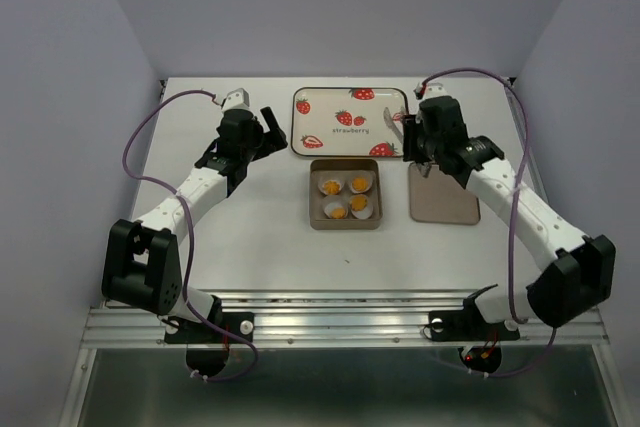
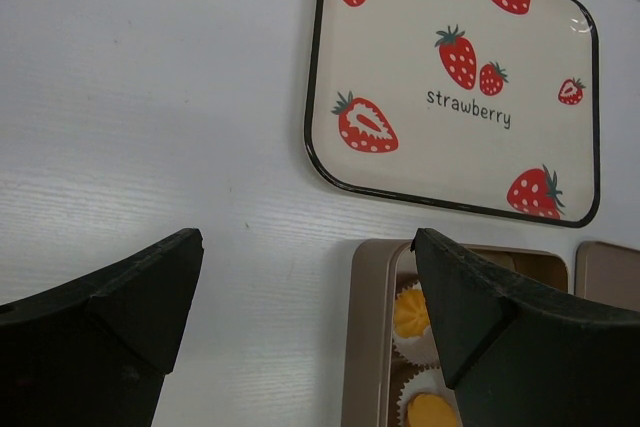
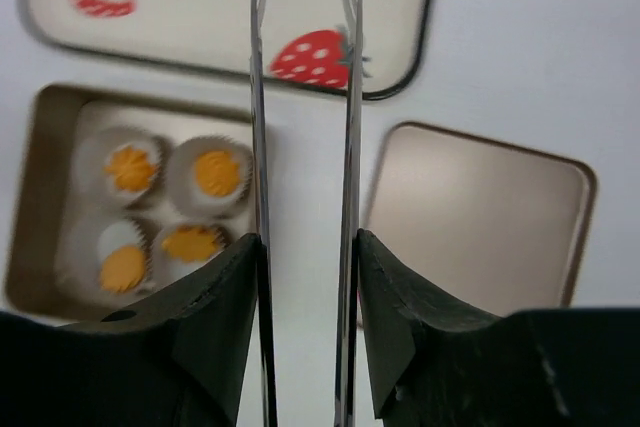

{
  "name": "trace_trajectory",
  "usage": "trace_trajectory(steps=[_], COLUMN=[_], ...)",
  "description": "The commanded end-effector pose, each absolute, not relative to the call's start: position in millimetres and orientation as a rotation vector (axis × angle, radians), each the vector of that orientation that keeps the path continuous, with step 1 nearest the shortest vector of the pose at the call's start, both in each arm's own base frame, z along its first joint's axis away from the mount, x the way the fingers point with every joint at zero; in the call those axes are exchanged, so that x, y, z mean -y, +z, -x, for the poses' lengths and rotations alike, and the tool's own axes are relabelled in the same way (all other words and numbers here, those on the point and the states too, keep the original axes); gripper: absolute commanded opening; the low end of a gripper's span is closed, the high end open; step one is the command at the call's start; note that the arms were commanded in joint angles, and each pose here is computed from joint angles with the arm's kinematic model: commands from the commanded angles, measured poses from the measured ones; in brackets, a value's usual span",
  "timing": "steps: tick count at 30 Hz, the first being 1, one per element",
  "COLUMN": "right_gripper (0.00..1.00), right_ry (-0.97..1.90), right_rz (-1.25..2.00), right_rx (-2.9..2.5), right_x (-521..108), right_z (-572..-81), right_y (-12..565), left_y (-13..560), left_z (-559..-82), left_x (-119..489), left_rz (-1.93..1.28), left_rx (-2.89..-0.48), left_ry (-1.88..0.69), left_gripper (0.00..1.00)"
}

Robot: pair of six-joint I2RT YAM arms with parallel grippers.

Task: Pack the cookies

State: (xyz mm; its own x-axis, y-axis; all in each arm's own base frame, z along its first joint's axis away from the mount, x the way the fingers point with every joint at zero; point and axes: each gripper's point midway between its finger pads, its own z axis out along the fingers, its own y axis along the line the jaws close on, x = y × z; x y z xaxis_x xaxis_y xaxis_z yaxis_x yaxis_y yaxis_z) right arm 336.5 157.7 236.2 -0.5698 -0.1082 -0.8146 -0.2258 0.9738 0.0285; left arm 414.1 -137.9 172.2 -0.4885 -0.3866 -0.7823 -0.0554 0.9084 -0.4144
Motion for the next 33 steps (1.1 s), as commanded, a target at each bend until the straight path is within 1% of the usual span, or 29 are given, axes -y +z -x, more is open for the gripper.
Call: trace_trajectory(steps=[1,2,3,5,6,7,8,9,10,11,13,14,16,17,19,22,24,27,31,33], right_gripper=[0.48,0.48,0.48,0.48,0.48,0.48,0.48,0.48,0.48,0.48,0.48,0.48,0.48,0.48,0.48,0.50,0.52,0.60,0.61,0.71], right_ry=[-0.051,-0.081,-0.083,-0.070,-0.099,-0.145,-0.191,-0.208,-0.222,-0.236,-0.228,-0.240,-0.271,-0.286,-0.298,-0.271,-0.269,-0.258,-0.262,-0.278], right_rz=[-0.112,-0.188,-0.199,-0.216,-0.235,-0.227,-0.244,-0.245,-0.243,-0.243,-0.249,-0.245,-0.232,-0.222,-0.209,-0.209,-0.205,-0.197,-0.205,-0.151], right_rx=[-2.111,-2.072,-2.101,-2.062,-2.036,-2.054,-2.012,-2.022,-2.034,-2.067,-2.084,-2.125,-2.127,-2.156,-2.170,-2.200,-2.215,-2.232,-2.226,-2.229], right_x=[-83.4,-57.1,-48.9,-33.2,-18.1,-10.8,4.5,11.1,17.5,23.9,37.4,38.0,46.3,47.4,48.4,48.5,47.7,50.1,55.3,55.9], right_z=[-407.6,-426.2,-440.5,-466.6,-478.6,-490.6,-505.3,-512.7,-519.4,-530.2,-544.1,-550.3,-560.4,-564.0,-570.6,-578.6,-578.4,-576.9,-580.8,-583.1], right_y=[232.7,237.8,222.8,224.2,228.0,210.9,219.4,213.4,205.3,183.2,171.0,147.0,135.1,115.3,102.2,81.1,71.8,62.9,62.5,64.4], left_y=[210.3,210.1,209.8,210.5,209.5,209.6,210.3,210.0,209.9,209.1,208.2,206.8,204.4,203.8,204.6,206.7,209.6,212.3,213.8,214.2], left_z=[-421.7,-421.9,-422.0,-423.0,-422.8,-423.2,-423.3,-423.0,-423.1,-422.5,-422.9,-423.2,-423.5,-423.8,-425.9,-430.9,-434.8,-437.2,-438.2,-438.3], left_x=[144.3,145.5,145.6,147.0,147.5,147.5,147.8,148.1,147.8,147.5,145.9,144.7,144.1,143.9,144.6,146.6,148.4,149.6,150.0,150.6], left_rz=[0.282,0.277,0.274,0.272,0.270,0.270,0.269,0.268,0.266,0.265,0.265,0.265,0.263,0.264,0.255,0.247,0.242,0.239,0.237,0.233], left_rx=[-1.958,-1.961,-1.964,-1.968,-1.971,-1.972,-1.971,-1.972,-1.972,-1.973,-1.972,-1.974,-1.979,-1.980,-1.978,-1.979,-1.977,-1.972,-1.970,-1.973], left_ry=[-0.454,-0.459,-0.460,-0.462,-0.463,-0.465,-0.467,-0.466,-0.463,-0.461,-0.453,-0.444,-0.436,-0.434,-0.432,-0.431,-0.433,-0.440,-0.436,-0.438], left_gripper=[0.99,0.99,0.99,0.99,0.99,0.99,0.99,0.99,0.99,0.99,0.99,0.99,0.99,0.99,0.99,0.99,0.99,0.99,0.99,0.99])
